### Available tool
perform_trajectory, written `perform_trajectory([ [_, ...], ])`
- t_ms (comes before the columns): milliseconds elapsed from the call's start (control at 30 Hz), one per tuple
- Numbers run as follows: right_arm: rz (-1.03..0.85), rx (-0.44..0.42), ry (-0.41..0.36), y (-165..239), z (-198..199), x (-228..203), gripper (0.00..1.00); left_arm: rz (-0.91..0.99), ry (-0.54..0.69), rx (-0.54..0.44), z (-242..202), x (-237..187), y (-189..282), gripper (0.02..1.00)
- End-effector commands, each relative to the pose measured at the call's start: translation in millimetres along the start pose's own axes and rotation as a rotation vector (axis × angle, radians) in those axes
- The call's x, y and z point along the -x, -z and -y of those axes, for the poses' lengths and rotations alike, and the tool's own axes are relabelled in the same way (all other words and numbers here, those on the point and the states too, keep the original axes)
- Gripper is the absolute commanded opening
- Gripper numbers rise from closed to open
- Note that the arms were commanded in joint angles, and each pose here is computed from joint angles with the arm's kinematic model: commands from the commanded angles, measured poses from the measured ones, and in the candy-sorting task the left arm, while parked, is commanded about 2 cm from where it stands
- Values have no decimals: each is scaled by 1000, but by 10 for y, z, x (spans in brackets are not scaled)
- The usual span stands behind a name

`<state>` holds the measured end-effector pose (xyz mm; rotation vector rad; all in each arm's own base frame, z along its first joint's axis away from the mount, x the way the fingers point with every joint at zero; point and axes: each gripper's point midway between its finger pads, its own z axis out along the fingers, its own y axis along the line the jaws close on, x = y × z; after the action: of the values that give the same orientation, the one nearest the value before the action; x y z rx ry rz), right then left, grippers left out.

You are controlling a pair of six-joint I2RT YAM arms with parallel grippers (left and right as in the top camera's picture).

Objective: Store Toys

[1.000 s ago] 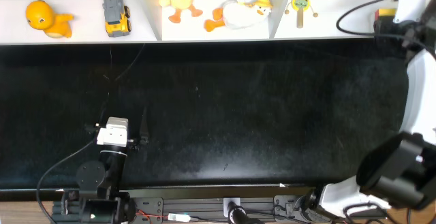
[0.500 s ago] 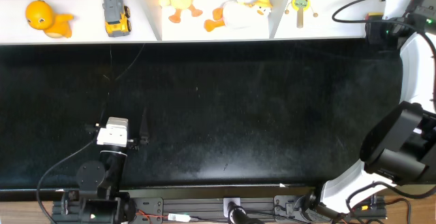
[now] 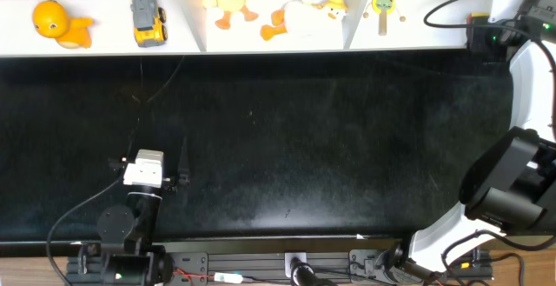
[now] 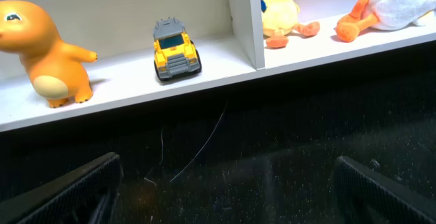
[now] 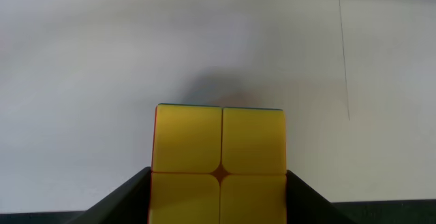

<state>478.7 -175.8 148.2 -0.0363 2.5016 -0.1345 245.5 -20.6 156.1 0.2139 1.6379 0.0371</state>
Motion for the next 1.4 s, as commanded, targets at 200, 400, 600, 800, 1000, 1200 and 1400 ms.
perform_trajectory([
  [200, 71, 9, 2, 83, -6, 226, 855, 12, 10, -21, 43, 22, 7, 998],
  [400, 70, 10, 1, 276, -38, 226, 998, 12, 10, -21, 43, 22, 7, 996],
  [600, 94, -11, -25, 566, -95, 32, 996, 12, 10, -21, 43, 23, 7, 996],
  [800, 108, -34, -40, 897, -276, -527, 998, 12, 10, -21, 44, 23, 7, 996],
  [1000, 151, -43, -156, 1150, -623, -1084, 996, 12, 10, -21, 44, 22, 7, 996],
  [1200, 270, -11, -99, 1214, -1256, -1347, 993, 12, 10, -21, 44, 23, 7, 996],
  [1400, 483, 73, -183, 1372, -1692, -1447, 996, 12, 10, -21, 43, 23, 7, 996],
])
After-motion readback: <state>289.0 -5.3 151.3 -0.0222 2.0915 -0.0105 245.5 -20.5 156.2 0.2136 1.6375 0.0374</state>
